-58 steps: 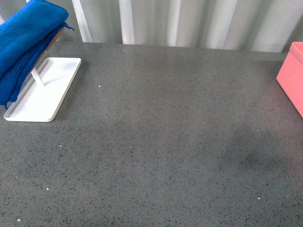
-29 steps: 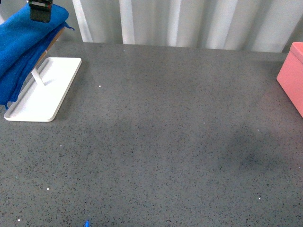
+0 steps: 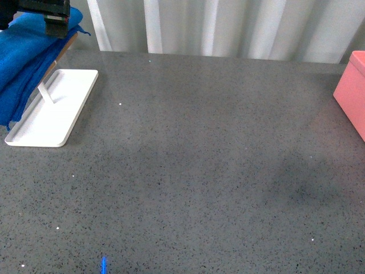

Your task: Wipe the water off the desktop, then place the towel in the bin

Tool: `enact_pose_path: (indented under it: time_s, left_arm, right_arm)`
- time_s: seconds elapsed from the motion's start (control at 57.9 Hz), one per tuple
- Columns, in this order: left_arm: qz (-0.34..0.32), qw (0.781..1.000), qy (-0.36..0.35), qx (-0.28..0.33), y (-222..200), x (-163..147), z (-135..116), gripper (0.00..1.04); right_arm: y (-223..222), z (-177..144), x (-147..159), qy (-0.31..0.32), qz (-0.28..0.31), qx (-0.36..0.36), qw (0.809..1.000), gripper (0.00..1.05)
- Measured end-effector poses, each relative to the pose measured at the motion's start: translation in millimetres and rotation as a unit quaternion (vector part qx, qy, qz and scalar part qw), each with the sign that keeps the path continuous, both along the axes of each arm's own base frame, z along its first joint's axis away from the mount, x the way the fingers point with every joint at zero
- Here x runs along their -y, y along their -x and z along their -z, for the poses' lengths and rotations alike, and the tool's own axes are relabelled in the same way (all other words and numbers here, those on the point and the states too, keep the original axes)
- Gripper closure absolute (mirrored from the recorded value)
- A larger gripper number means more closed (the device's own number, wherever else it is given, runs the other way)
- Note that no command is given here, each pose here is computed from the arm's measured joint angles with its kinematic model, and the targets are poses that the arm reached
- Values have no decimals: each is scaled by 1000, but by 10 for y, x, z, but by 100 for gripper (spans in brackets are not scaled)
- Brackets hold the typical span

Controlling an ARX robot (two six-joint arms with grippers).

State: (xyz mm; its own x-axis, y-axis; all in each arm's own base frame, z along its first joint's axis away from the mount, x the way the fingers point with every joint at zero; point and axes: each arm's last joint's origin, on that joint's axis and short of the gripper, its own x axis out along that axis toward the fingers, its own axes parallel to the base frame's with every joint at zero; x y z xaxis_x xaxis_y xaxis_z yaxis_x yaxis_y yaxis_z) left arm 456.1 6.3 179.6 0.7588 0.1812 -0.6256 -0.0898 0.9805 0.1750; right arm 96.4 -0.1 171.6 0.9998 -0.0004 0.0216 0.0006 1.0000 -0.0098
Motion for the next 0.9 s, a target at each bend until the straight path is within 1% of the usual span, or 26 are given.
enact_pose_path:
  time_s: [0.207, 0.225, 0.259, 0.294, 0.311, 0.328, 0.38, 0.432, 0.449, 0.501, 0.519, 0.588, 0.622, 0.726, 0.76, 0.899]
  left_arm:
    - [6, 1000, -9, -1, 13, 13, 81, 7]
    - [8, 1000, -12, -2, 17, 14, 89, 9]
    - [7, 1000, -14, -3, 21, 15, 98, 15]
    - [7, 1000, -16, -4, 23, 14, 100, 21]
    - [7, 1000, -16, -4, 22, 14, 102, 22]
    - [7, 1000, -17, -4, 22, 13, 101, 26]
    - [7, 1000, -20, -3, 20, 12, 99, 33]
    - [6, 1000, -22, -3, 20, 8, 98, 44]
    - [6, 1000, -24, -3, 20, 5, 98, 49]
    - [5, 1000, -26, -3, 20, -2, 98, 60]
    - [4, 1000, -27, -3, 20, -6, 98, 65]
    - [4, 1000, -29, -3, 21, -15, 92, 78]
    - [5, 1000, -30, -2, 23, -15, 83, 83]
    - [11, 1000, -28, 3, 44, -12, 51, 96]
    - [16, 999, -27, 4, 56, -12, 35, 98]
    - [30, 999, -28, 8, 97, -17, -32, 99]
  right_arm:
    - [0, 0, 0, 0, 0, 0, 1000, 7]
    - [0, 0, 0, 0, 0, 0, 1000, 7]
    - [0, 1, 0, 0, 0, 0, 1000, 7]
    - [0, 0, 0, 0, 0, 0, 1000, 7]
    - [0, 0, 0, 0, 0, 0, 1000, 7]
    - [0, 0, 0, 0, 0, 0, 1000, 7]
    - [0, 1, 0, 0, 0, 0, 1000, 7]
    - [0, 0, 0, 0, 0, 0, 1000, 7]
    - [0, 0, 0, 0, 0, 0, 1000, 7]
    - [0, 1, 0, 0, 0, 0, 1000, 7]
    - [0, 0, 0, 0, 0, 0, 1000, 7]
    - [0, 0, 0, 0, 0, 0, 1000, 7]
    - [0, 0, 0, 0, 0, 0, 1000, 7]
    - [0, 0, 0, 0, 0, 0, 1000, 7]
    - [0, 1, 0, 0, 0, 0, 1000, 7]
    - [0, 1, 0, 0, 0, 0, 1000, 7]
